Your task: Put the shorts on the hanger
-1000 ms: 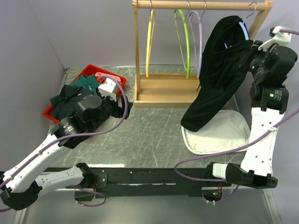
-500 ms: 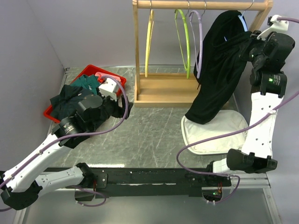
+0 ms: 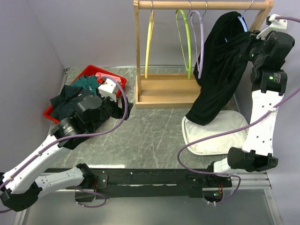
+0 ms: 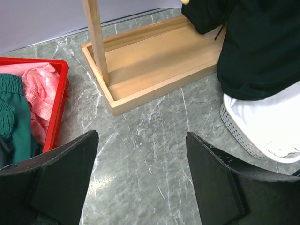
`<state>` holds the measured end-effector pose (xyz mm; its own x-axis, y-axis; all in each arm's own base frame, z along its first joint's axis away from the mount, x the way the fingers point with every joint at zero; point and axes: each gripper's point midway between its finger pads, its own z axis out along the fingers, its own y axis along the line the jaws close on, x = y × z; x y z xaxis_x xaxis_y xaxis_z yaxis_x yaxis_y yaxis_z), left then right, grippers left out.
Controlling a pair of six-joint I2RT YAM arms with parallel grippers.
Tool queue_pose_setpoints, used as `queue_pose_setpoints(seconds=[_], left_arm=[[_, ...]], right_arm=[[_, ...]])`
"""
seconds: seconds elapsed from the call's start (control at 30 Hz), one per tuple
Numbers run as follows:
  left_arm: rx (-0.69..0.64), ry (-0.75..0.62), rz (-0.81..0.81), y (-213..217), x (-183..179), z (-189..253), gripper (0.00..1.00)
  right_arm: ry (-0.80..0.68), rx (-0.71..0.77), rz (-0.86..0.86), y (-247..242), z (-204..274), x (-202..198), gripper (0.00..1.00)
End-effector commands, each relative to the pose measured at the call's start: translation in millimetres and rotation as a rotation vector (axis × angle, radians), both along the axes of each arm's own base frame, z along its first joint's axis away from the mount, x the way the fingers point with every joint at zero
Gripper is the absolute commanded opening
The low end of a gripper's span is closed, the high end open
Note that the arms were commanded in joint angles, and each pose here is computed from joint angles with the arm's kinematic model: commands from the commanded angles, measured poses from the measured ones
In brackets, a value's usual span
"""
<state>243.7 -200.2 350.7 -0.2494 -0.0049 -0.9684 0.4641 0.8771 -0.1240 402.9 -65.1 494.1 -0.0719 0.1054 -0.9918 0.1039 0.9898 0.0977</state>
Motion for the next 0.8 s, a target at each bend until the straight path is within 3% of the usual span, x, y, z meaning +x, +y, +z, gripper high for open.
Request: queue_pose_setpoints(seconds=[0.0, 0.23, 0.27, 0.33, 0.37, 0.43, 0.47, 0.5, 0.53, 0.77], left_arm=[[-0.048, -0.046, -0.003, 3, -4, 26, 0.81], [-0.046, -0.045, 0.003, 5, -4, 26, 0.82], [-0.046, -0.046, 0.008, 6, -3, 25, 0.83], [-0.047, -0.044, 0.008, 6, -4, 25, 0.87], [-0.051, -0.043, 0.007, 6, -4, 25, 0.89], [-0.054, -0.036, 0.01, 6, -4, 23, 0.99], [-0.052, -0.029, 0.013, 6, -4, 19, 1.0], [-0.06, -0.027, 0.014, 5, -3, 18, 0.97], [-0.056, -0.017, 0.02, 4, -2, 13, 0.96], [-0.085, 0.093, 0.074, -8, 13, -10, 0.96]], right_arm=[[-0.243, -0.07, 0.027, 5, 65, -3, 0.0], [-0.237, -0.037, 0.033, 6, 55, -3, 0.0], [-0.229, -0.024, 0.034, 7, 53, -3, 0.04], [-0.232, -0.009, 0.03, 8, 56, -8, 0.19], [-0.219, 0.014, 0.022, 8, 53, -10, 0.39], [-0.227, 0.035, 0.017, 11, 60, -24, 0.57], [-0.204, 0.074, 0.005, 11, 54, -30, 0.73], [-0.199, 0.094, -0.015, 10, 54, -37, 0.81], [-0.204, 0.113, -0.019, 13, 57, -49, 0.97], [-0.125, 0.298, 0.081, 50, 19, -89, 1.0]])
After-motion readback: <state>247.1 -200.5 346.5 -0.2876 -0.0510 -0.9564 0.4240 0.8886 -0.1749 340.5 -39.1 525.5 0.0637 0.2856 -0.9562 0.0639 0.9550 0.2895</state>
